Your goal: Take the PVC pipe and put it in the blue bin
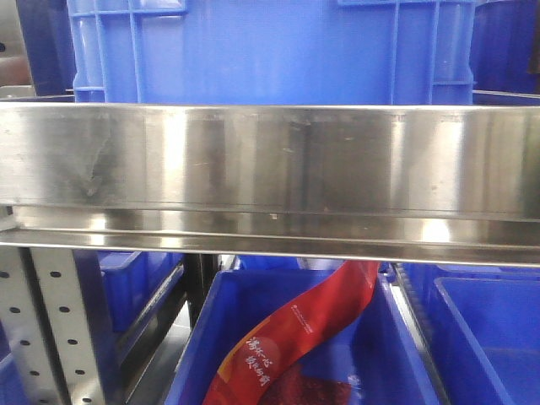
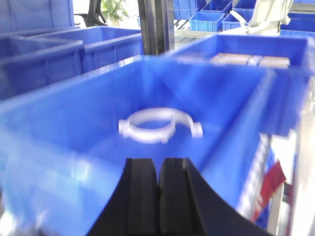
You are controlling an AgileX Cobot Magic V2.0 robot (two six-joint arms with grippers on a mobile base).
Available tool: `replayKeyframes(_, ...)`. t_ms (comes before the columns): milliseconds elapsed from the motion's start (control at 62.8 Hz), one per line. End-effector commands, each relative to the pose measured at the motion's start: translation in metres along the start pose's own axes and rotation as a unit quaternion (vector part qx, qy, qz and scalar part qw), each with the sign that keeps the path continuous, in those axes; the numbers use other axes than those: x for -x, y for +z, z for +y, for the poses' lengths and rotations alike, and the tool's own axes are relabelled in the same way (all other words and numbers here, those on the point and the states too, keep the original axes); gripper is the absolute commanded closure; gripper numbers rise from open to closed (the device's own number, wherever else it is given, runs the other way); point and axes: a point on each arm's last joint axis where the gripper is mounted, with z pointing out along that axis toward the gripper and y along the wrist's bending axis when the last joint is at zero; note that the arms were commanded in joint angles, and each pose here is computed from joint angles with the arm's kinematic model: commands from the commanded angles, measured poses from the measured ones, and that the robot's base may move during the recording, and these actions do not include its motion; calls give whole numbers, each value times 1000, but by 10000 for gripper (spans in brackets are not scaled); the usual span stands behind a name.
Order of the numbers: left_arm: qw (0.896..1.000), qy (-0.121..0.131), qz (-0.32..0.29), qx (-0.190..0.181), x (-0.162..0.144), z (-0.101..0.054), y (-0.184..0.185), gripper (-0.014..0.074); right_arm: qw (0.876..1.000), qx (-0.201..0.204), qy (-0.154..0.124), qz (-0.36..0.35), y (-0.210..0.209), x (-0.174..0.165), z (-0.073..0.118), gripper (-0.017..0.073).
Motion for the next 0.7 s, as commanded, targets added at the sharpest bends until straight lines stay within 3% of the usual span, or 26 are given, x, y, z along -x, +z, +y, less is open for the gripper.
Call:
replayKeyframes(0, 999, -27, -35, -2, -18, 4, -13, 704, 1000, 4, -5, -21, -17, -11, -2, 727)
replayKeyframes(255, 999, -32, -44, 1, -64, 14, -46, 704, 1000, 1, -4, -20, -57, -47, -8, 727)
replayKeyframes(685, 996, -30, -86, -9, -62, 13, -68, 704, 998, 6, -2, -60, -78, -42, -8, 727)
